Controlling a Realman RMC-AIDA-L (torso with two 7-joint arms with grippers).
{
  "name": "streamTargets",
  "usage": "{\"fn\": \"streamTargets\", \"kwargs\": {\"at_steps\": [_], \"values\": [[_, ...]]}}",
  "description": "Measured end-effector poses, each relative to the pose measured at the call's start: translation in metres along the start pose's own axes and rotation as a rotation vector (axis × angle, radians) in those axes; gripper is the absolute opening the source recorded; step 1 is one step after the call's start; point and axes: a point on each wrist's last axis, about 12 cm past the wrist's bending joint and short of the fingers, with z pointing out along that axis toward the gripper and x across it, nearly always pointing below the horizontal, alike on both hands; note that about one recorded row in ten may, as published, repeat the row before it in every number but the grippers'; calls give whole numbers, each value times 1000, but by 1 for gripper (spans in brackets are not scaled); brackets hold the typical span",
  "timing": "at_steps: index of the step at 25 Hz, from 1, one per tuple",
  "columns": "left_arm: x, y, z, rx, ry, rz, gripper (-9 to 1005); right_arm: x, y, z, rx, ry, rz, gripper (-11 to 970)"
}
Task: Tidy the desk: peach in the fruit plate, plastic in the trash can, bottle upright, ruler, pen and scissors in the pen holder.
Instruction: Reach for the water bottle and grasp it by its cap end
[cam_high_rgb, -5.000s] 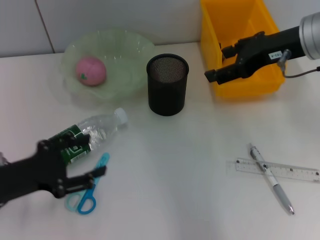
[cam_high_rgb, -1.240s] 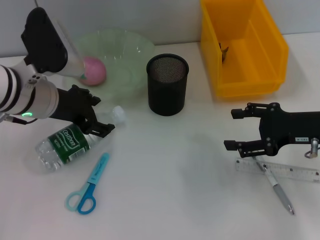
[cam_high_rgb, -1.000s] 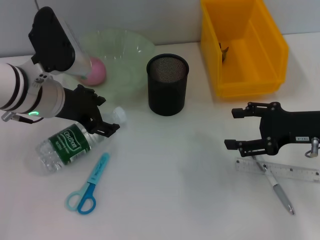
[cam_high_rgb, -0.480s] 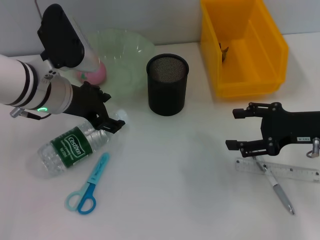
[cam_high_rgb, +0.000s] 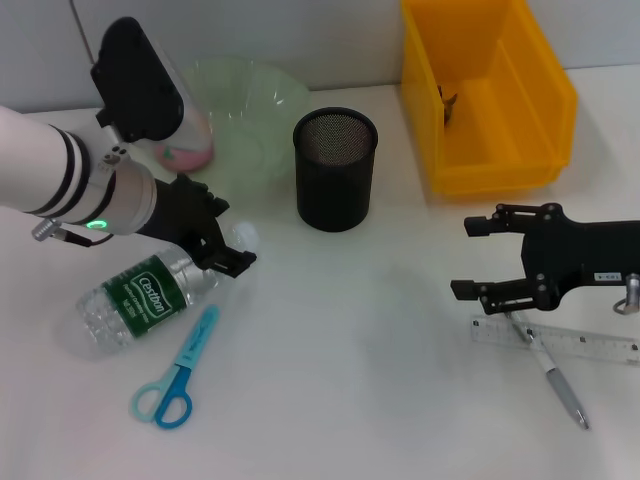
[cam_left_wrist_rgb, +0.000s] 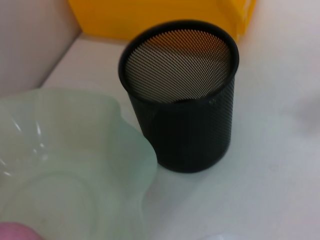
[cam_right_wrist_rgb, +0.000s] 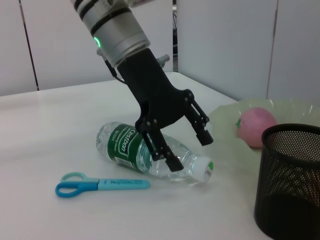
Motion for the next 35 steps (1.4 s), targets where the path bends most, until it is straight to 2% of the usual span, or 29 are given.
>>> {"fn": "streamTargets", "kwargs": {"at_steps": [14,35], "values": [[2,4,12,9,34,-12,707,-3,-1,5,-7,1,-6,845],[7,6,14,-3,47,-28,702,-2,0,5,-4,1,5,845]]}}
